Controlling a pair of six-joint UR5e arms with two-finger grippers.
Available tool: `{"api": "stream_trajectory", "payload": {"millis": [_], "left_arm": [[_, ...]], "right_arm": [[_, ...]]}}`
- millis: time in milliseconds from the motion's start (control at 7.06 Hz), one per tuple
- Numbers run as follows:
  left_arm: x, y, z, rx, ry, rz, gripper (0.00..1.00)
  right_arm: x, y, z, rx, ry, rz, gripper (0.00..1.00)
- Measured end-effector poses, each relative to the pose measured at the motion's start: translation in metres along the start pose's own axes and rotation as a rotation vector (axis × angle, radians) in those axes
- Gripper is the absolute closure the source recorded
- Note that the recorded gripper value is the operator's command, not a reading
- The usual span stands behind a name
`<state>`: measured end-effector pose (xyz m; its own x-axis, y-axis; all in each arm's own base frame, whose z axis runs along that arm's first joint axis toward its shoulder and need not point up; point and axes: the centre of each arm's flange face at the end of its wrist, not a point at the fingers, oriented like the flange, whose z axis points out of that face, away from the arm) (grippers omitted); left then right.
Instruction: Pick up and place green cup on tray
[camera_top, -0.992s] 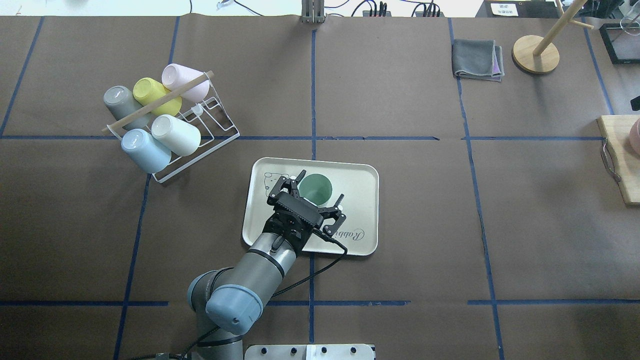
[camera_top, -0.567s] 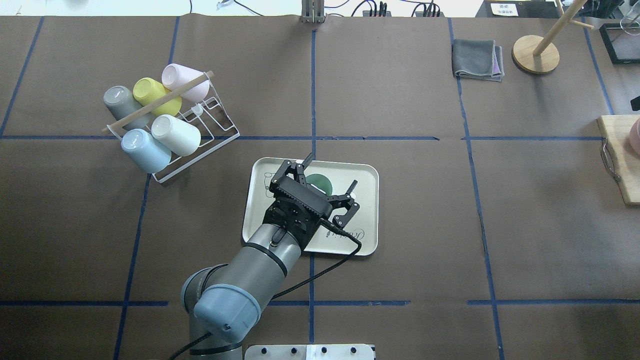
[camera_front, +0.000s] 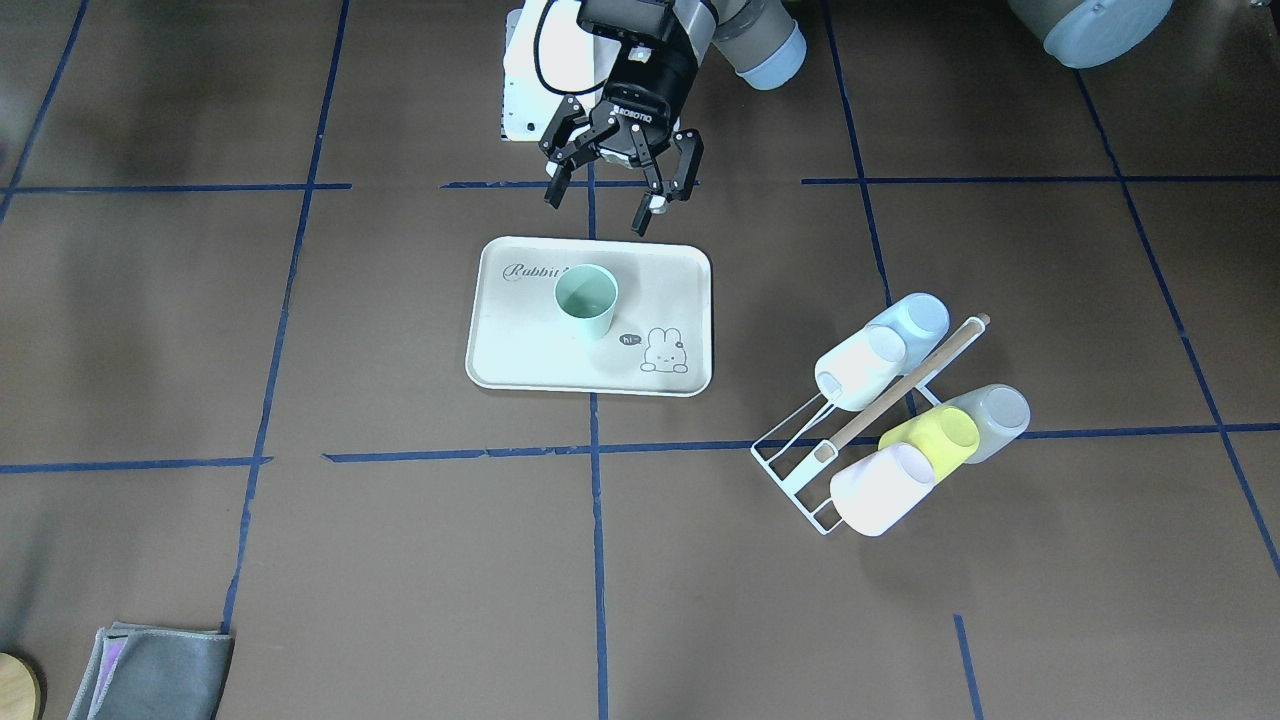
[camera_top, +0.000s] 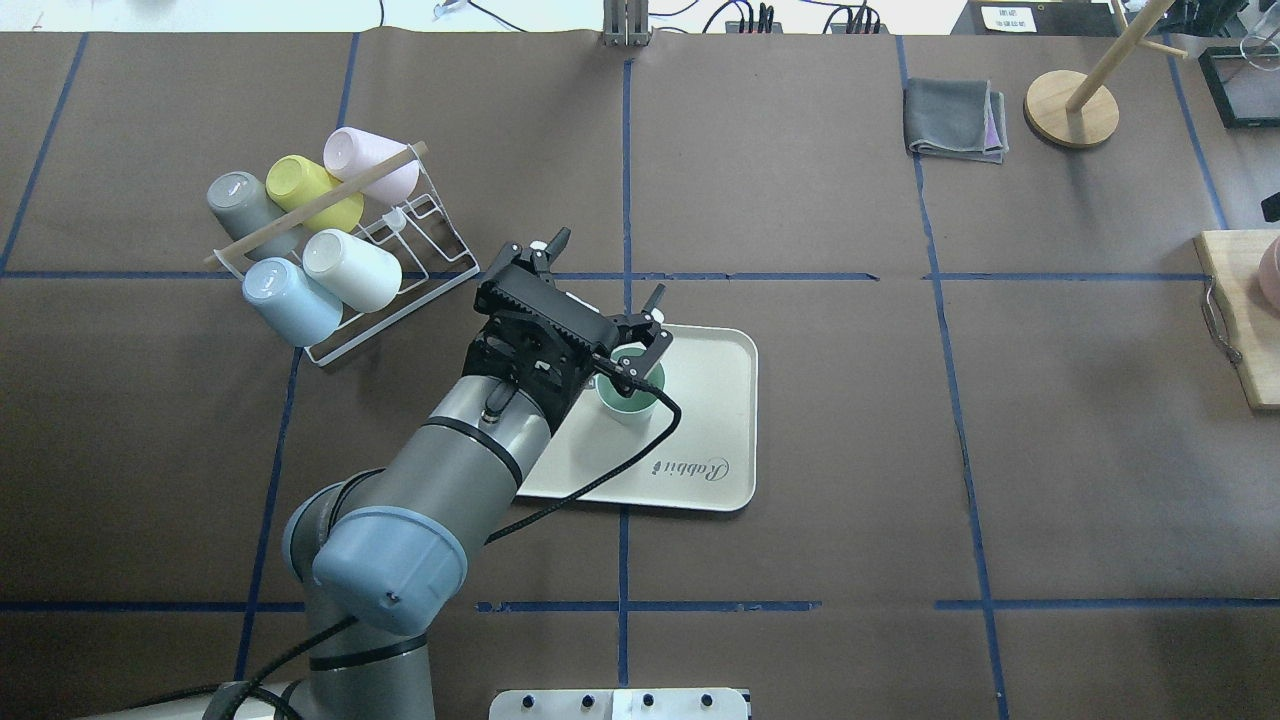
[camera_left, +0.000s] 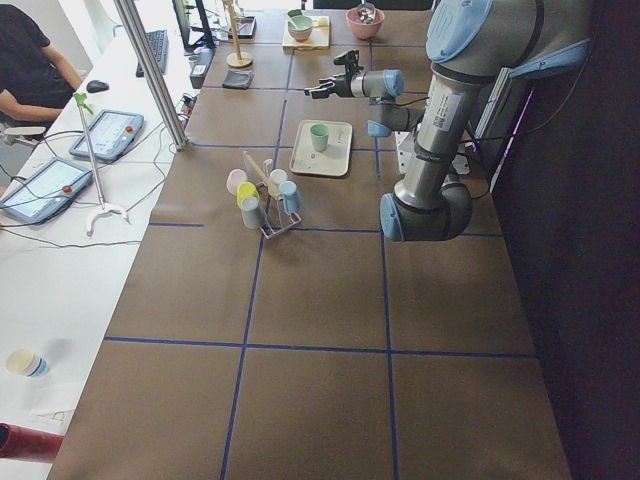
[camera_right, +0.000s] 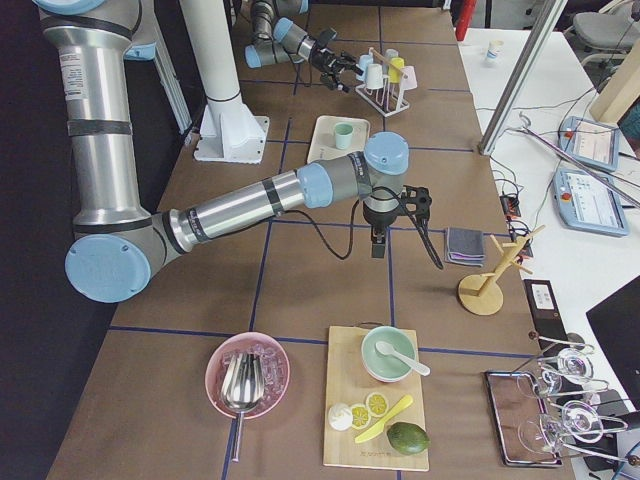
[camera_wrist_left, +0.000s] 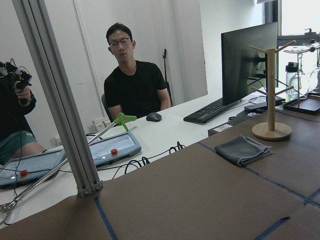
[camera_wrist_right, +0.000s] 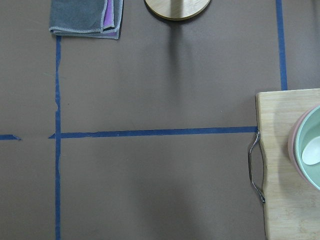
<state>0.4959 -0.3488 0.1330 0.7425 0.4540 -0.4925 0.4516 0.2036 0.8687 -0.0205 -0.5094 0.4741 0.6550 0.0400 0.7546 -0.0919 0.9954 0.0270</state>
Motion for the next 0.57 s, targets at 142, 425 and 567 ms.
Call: {"api": "stream_trajectory", "payload": {"millis": [142,425,567], "left_arm": [[-0.019,-0.003,0.008,0.003,-0.035,0.012,0.01],[-0.063,-0.01,0.028,-0.002,-0.124,0.052,0.02],[-0.09,-0.016,0.038,-0.003,-0.174,0.061,0.02]], "right_arm": [[0.0,0.0,-0.001,0.002,0.001,-0.001,0.0],[-0.001,0.001,-0.003,0.007,0.002,-0.003,0.0],[-0.001,0.001,-0.004,0.009,0.001,-0.004,0.0]]}}
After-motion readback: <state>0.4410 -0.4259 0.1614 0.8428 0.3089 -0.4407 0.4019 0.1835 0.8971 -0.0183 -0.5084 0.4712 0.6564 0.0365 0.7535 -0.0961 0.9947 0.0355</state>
